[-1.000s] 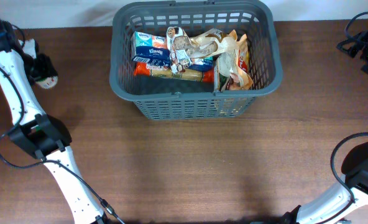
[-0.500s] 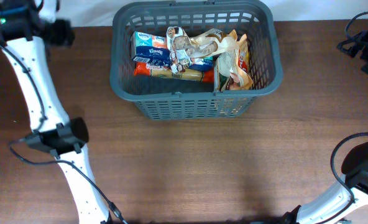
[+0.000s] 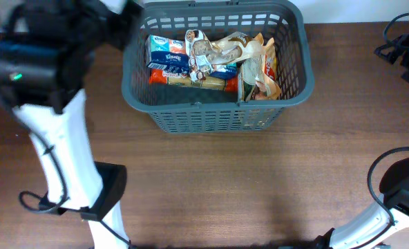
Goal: Pack container
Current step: 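Carry the jar over the basket and lower it inside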
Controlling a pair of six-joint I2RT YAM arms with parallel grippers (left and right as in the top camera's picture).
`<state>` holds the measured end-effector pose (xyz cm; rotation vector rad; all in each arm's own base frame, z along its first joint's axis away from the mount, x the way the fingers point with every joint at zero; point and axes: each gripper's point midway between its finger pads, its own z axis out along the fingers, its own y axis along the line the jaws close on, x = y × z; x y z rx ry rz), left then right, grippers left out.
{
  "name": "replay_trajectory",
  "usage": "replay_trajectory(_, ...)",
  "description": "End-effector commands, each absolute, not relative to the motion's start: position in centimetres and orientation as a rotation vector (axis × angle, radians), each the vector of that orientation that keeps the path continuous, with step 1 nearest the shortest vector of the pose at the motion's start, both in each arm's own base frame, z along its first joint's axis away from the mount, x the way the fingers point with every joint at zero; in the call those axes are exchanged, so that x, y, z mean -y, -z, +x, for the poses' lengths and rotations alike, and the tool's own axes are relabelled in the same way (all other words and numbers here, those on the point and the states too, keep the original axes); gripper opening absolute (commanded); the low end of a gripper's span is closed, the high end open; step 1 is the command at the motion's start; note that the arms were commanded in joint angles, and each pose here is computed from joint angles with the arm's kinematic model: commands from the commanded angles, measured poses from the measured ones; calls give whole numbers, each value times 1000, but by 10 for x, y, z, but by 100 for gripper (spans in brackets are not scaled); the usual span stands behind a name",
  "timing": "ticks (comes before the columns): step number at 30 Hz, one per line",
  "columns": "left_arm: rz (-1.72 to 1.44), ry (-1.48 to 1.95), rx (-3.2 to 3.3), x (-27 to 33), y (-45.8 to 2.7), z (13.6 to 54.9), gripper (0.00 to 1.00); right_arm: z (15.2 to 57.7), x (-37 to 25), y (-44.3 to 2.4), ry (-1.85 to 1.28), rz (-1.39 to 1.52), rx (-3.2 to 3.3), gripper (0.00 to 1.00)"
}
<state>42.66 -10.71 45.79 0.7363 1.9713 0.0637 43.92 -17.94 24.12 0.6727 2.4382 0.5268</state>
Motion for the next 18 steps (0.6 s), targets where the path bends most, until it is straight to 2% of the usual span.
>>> replay_trajectory(1,1053,-70,-2029,146,-400,437,2,441,177,-240,-530,663,-2441,99)
replay_trajectory(7,1423,-48,-2124,182,-316,430,2,441,177,-240,-530,663,-2441,99)
replay_trajectory(12,1538,-70,-2283,173,-248,431,2,441,177,-240,-530,663,-2441,99)
replay_trajectory(18,1704,-26,-2405,165,-182,413,2,441,177,-240,-530,663,-2441,99)
